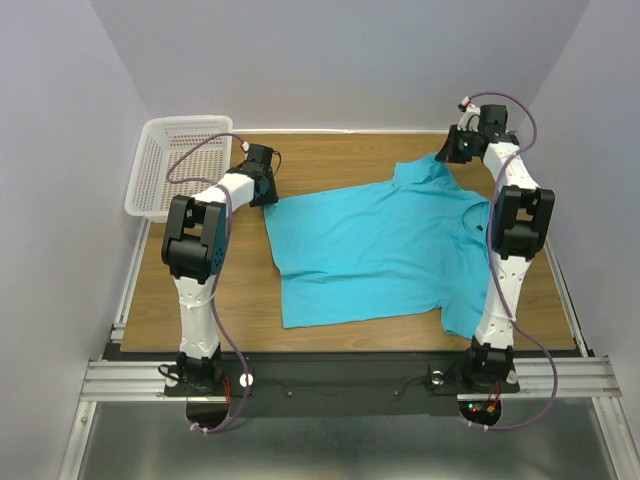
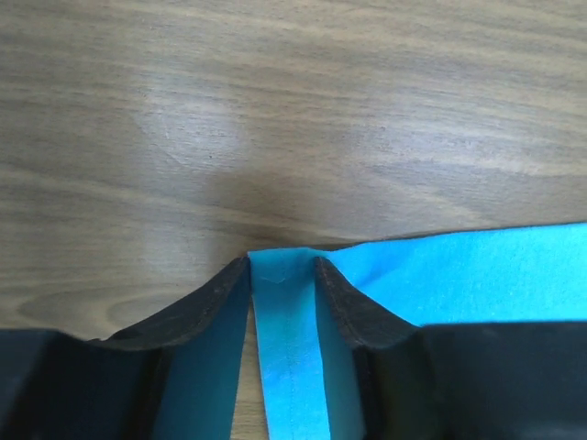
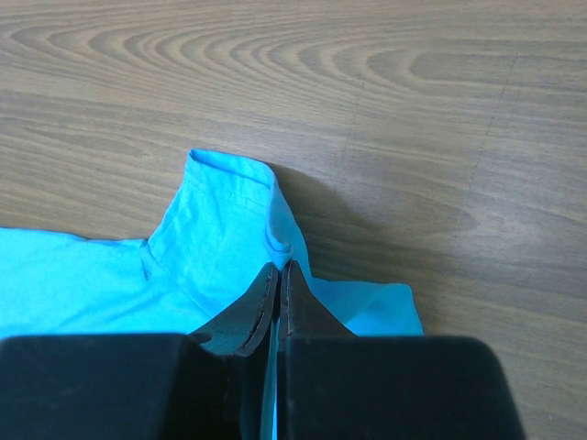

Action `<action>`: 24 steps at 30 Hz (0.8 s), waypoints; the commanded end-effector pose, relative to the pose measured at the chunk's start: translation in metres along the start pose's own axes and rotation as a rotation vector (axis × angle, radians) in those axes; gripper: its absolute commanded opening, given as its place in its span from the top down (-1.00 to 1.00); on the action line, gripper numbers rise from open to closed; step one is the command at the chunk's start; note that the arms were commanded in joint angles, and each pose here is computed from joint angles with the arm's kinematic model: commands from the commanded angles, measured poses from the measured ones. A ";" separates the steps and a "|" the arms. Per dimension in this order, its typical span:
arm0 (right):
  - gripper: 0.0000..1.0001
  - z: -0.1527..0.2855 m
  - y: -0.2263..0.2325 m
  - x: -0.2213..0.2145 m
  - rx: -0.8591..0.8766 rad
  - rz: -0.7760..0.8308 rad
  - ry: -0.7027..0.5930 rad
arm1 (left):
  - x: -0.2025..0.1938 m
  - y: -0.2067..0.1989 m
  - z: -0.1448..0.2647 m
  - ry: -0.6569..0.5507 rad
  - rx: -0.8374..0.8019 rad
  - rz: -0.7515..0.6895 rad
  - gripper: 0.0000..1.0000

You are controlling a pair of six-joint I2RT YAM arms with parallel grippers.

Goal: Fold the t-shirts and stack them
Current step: Flatten the tshirt out

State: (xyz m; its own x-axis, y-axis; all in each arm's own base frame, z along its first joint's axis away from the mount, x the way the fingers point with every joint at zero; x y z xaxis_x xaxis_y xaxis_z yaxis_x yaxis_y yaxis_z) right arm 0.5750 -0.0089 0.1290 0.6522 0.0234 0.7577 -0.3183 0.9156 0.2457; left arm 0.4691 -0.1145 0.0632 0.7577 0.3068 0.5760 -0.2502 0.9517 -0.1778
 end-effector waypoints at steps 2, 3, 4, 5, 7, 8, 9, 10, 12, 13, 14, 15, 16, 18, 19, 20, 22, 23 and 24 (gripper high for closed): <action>0.99 0.030 0.003 0.031 -0.008 0.038 -0.092 | -0.005 0.000 -0.004 0.032 -0.023 -0.006 0.34; 0.99 0.030 0.002 0.030 -0.009 0.035 -0.089 | -0.005 0.002 -0.005 0.026 -0.021 -0.003 0.44; 0.99 0.032 0.003 0.031 -0.008 0.040 -0.093 | -0.001 0.001 -0.002 0.009 -0.026 -0.001 0.54; 0.99 0.033 0.002 0.032 -0.011 0.042 -0.095 | 0.002 0.001 -0.001 -0.004 -0.032 0.001 0.65; 0.99 0.035 0.003 0.031 -0.010 0.043 -0.092 | 0.011 -0.001 0.007 -0.035 -0.042 -0.005 0.82; 0.99 0.037 0.003 0.032 -0.014 0.048 -0.096 | 0.017 -0.003 0.010 -0.057 -0.050 -0.006 1.00; 0.99 0.038 0.002 0.033 -0.014 0.051 -0.098 | 0.022 -0.005 0.013 -0.072 -0.057 -0.005 1.00; 0.99 0.039 0.003 0.033 -0.014 0.053 -0.099 | 0.032 -0.008 0.022 -0.103 -0.069 -0.006 1.00; 0.99 0.044 0.002 0.038 -0.019 0.057 -0.111 | 0.046 -0.015 0.031 -0.143 -0.095 -0.014 1.00; 0.99 0.047 0.003 0.041 -0.019 0.059 -0.119 | 0.050 -0.016 0.035 -0.157 -0.105 -0.015 1.00; 0.99 0.050 0.003 0.045 -0.020 0.062 -0.129 | 0.058 -0.021 0.045 -0.179 -0.135 -0.016 1.00; 0.99 0.056 0.004 0.051 -0.019 0.068 -0.144 | 0.064 -0.025 0.052 -0.204 -0.154 -0.016 1.00; 0.99 0.061 0.004 0.055 -0.019 0.073 -0.155 | 0.067 -0.026 0.057 -0.217 -0.166 -0.016 1.00; 0.99 0.073 0.004 0.065 -0.020 0.083 -0.183 | 0.079 -0.032 0.077 -0.269 -0.218 -0.015 1.00; 0.99 0.082 0.008 0.073 -0.020 0.094 -0.203 | 0.082 -0.034 0.088 -0.287 -0.243 -0.015 1.00; 0.99 0.088 0.009 0.077 -0.018 0.102 -0.216 | 0.085 -0.035 0.094 -0.301 -0.257 -0.014 1.00; 0.99 0.105 0.014 0.090 -0.015 0.123 -0.254 | 0.095 -0.039 0.113 -0.350 -0.293 -0.011 1.00; 0.99 0.112 0.015 0.094 -0.013 0.129 -0.267 | 0.100 -0.040 0.119 -0.369 -0.302 -0.009 1.00; 0.99 0.118 0.019 0.099 -0.005 0.140 -0.282 | 0.106 -0.042 0.127 -0.398 -0.314 -0.004 1.00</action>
State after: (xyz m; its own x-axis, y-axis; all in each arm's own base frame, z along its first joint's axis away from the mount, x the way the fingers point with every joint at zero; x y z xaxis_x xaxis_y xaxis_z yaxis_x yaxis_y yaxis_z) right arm 0.5617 -0.0315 0.1911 0.5697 0.0084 0.8218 -0.3262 0.9201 0.2167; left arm 0.4800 -0.1250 0.1627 0.6123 0.3089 0.7278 -0.0954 0.9427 -0.3198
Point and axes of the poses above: each gripper's point midway between its finger pads, its own z axis back along the fingers, its own y axis along the line the jaws close on, x = y × z, the point moved 4 cm from there along z, back along the fingers, and after that the axes turned 8 degrees about z, right-handed, at the moved point
